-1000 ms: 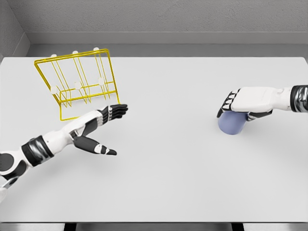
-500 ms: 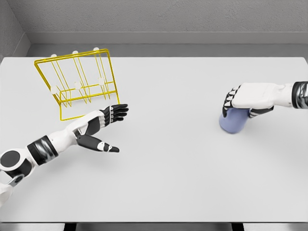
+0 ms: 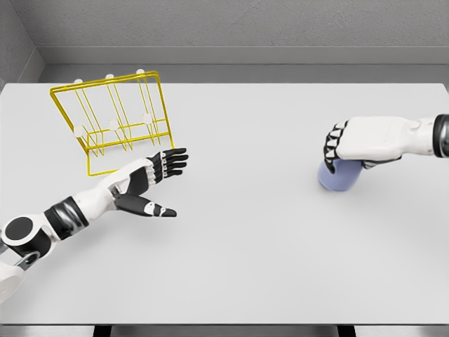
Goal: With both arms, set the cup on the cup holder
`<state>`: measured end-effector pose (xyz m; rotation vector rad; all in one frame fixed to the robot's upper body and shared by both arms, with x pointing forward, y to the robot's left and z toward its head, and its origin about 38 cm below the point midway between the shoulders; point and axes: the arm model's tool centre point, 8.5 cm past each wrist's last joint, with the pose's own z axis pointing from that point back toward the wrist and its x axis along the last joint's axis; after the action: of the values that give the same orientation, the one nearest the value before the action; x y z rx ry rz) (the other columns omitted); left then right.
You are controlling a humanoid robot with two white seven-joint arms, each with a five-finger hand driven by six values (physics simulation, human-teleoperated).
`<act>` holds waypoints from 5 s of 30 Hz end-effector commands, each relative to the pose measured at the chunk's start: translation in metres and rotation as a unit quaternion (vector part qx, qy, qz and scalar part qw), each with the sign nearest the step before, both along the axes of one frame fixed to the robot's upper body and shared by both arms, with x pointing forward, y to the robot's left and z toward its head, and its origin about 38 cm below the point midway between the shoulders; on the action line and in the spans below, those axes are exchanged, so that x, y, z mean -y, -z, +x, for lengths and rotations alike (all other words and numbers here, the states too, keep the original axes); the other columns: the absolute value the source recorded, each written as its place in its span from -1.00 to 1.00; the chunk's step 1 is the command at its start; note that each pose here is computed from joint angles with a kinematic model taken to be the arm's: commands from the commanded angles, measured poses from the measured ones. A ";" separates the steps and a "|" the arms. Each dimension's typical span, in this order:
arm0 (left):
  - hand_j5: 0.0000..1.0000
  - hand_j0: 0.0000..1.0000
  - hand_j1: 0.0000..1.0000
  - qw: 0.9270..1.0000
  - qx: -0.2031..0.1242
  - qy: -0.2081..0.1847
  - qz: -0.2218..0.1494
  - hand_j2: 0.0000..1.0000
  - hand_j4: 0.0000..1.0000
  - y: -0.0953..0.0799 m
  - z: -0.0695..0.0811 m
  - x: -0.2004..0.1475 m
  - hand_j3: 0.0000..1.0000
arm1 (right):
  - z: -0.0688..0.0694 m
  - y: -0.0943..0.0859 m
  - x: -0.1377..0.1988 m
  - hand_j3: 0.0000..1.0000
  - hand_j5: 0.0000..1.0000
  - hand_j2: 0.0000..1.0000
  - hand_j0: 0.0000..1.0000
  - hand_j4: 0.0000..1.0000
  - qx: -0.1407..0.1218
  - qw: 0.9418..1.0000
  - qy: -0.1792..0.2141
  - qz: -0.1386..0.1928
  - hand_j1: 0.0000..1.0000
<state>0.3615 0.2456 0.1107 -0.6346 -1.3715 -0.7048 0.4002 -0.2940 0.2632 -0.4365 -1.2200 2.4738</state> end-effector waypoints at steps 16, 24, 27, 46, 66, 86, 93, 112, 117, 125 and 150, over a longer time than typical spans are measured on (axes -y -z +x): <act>1.00 1.00 1.00 1.000 -0.014 -0.008 -0.002 1.00 1.00 0.013 0.005 0.004 1.00 | -0.010 -0.018 -0.065 -0.10 -0.10 -0.10 -0.10 -0.10 0.026 0.995 -0.086 0.044 -0.10; 1.00 1.00 1.00 1.000 -0.013 -0.012 0.000 1.00 1.00 0.013 0.008 0.002 1.00 | -0.010 -0.019 -0.098 -0.09 -0.09 -0.09 -0.09 -0.09 0.026 0.990 -0.121 0.071 -0.09; 1.00 1.00 1.00 1.000 -0.011 -0.011 -0.002 1.00 1.00 0.012 0.010 0.003 1.00 | -0.011 -0.018 -0.108 -0.09 -0.09 -0.09 -0.09 -0.09 0.027 0.988 -0.131 0.077 -0.09; 1.00 1.00 1.00 1.000 -0.012 -0.005 0.002 1.00 1.00 0.013 0.013 0.007 1.00 | -0.021 0.003 -0.169 -0.08 -0.08 -0.08 -0.08 -0.08 0.017 0.977 -0.194 0.083 -0.08; 1.00 1.00 1.00 1.000 -0.011 -0.006 0.001 1.00 1.00 0.012 0.013 0.007 1.00 | -0.015 0.019 -0.186 0.74 0.74 0.74 0.74 0.74 0.006 0.977 -0.196 0.080 0.74; 1.00 1.00 1.00 1.000 -0.014 0.000 0.000 1.00 1.00 0.015 0.012 0.012 1.00 | -0.010 -0.089 -0.020 1.00 1.00 1.00 1.00 1.00 0.068 0.980 -0.029 0.183 1.00; 1.00 1.00 1.00 1.000 -0.012 0.012 -0.002 1.00 1.00 0.014 0.012 0.022 1.00 | -0.031 -0.069 0.036 1.00 1.00 1.00 1.00 1.00 0.032 0.960 0.044 0.274 1.00; 1.00 1.00 1.00 0.999 -0.009 0.036 -0.004 1.00 1.00 0.017 0.004 0.042 1.00 | -0.024 0.015 0.079 1.00 1.00 1.00 1.00 1.00 -0.034 0.913 0.161 0.374 1.00; 1.00 1.00 1.00 0.999 -0.009 0.039 -0.005 1.00 1.00 0.016 0.005 0.045 1.00 | -0.024 0.015 0.079 1.00 1.00 1.00 1.00 1.00 -0.034 0.912 0.161 0.375 1.00; 1.00 1.00 1.00 0.999 -0.011 0.049 -0.008 1.00 1.00 0.015 0.007 0.059 1.00 | -0.024 0.015 0.078 1.00 1.00 1.00 1.00 1.00 -0.035 0.912 0.161 0.375 1.00; 1.00 1.00 1.00 0.998 -0.037 0.055 0.003 1.00 1.00 0.022 0.008 0.075 1.00 | -0.024 0.016 0.077 1.00 1.00 1.00 1.00 1.00 -0.035 0.911 0.160 0.378 1.00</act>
<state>0.3692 0.1719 0.0894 -0.7280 -1.2840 -0.7693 0.3765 -0.3709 0.2468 -0.2938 -1.7678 1.5728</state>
